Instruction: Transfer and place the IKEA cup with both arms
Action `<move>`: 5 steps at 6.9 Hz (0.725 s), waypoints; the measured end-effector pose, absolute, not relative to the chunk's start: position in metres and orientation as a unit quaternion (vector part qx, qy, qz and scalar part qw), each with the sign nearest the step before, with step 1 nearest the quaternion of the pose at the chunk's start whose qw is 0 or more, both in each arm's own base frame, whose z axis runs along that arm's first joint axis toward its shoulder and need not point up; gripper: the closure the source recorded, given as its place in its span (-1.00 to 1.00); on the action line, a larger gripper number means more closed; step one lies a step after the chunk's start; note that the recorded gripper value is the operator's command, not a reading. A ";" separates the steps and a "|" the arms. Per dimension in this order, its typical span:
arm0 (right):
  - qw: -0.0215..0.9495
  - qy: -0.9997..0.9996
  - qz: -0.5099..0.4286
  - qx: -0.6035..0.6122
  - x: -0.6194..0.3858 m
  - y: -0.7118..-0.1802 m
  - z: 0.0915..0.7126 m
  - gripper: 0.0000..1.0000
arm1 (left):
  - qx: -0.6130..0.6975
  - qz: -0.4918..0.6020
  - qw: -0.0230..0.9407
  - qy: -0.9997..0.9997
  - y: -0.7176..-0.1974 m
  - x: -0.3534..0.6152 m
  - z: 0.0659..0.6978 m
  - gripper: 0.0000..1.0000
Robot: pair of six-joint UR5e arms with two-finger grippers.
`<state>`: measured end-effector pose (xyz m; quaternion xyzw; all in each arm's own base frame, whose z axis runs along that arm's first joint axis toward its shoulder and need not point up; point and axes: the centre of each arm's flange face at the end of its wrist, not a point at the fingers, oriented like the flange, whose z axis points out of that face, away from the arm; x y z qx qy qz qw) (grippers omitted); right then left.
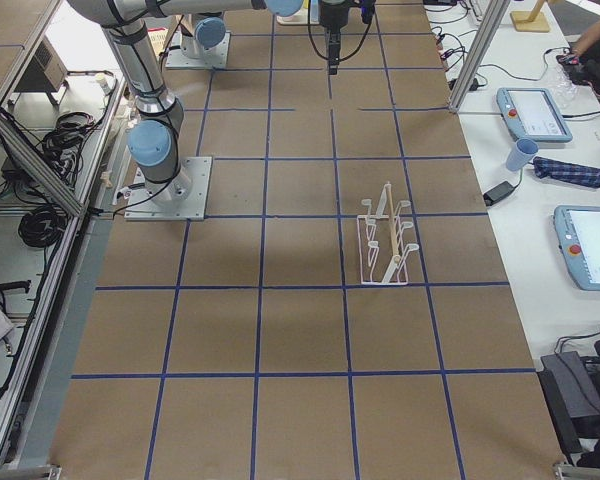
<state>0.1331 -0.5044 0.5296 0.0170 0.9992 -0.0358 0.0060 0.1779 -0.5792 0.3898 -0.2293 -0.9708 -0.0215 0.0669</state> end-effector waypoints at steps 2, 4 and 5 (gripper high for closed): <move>0.005 0.999 -0.037 0.017 0.133 -0.504 0.531 -1.00 | -0.193 -0.026 0.056 -0.979 -0.577 0.087 0.430 -1.00; 0.006 0.999 -0.037 0.017 0.133 -0.504 0.531 -1.00 | -0.143 -0.019 0.041 -0.989 -0.568 -0.006 0.456 -1.00; 0.006 0.999 -0.037 0.017 0.133 -0.503 0.531 -1.00 | -0.117 -0.011 0.035 -0.992 -0.554 -0.044 0.471 -1.00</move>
